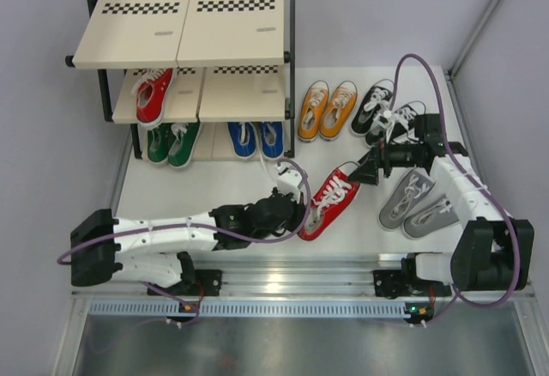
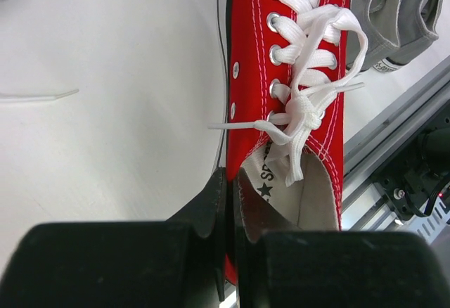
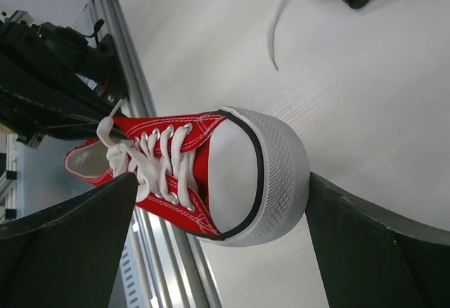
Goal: Place and organize the shoes onto the shoe shelf
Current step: Pick up the shoe at the center of the board.
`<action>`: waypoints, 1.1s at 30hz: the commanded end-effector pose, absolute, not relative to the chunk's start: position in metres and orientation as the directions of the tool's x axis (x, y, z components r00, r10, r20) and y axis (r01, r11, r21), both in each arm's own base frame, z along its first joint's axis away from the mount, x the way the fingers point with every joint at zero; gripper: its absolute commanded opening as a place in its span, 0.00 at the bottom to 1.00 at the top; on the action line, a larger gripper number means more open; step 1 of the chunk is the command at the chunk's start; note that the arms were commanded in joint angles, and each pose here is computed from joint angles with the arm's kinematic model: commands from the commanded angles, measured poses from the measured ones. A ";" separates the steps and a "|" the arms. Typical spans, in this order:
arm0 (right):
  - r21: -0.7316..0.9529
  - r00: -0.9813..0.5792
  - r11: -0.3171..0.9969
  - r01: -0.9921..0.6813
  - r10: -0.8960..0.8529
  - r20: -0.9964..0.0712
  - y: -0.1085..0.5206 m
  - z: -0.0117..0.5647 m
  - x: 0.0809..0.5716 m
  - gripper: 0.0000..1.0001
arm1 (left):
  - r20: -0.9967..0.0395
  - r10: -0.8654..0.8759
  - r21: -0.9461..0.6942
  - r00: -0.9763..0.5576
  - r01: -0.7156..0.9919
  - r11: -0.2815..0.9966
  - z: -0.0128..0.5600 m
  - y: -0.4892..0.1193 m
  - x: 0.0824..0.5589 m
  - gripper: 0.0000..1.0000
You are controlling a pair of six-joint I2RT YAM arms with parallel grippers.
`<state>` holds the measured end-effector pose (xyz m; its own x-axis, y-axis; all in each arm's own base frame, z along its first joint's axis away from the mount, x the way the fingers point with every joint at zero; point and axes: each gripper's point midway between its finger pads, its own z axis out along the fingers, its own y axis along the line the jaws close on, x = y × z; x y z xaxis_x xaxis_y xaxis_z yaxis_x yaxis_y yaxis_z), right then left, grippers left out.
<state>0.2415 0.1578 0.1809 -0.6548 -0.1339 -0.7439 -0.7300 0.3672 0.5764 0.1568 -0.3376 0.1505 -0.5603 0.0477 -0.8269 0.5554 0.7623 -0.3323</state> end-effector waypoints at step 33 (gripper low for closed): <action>0.683 -0.699 0.257 -0.684 0.036 -0.714 0.150 0.204 0.259 0.00 | -0.949 0.135 -0.161 -0.285 0.805 0.571 0.248 -0.339 0.143 0.75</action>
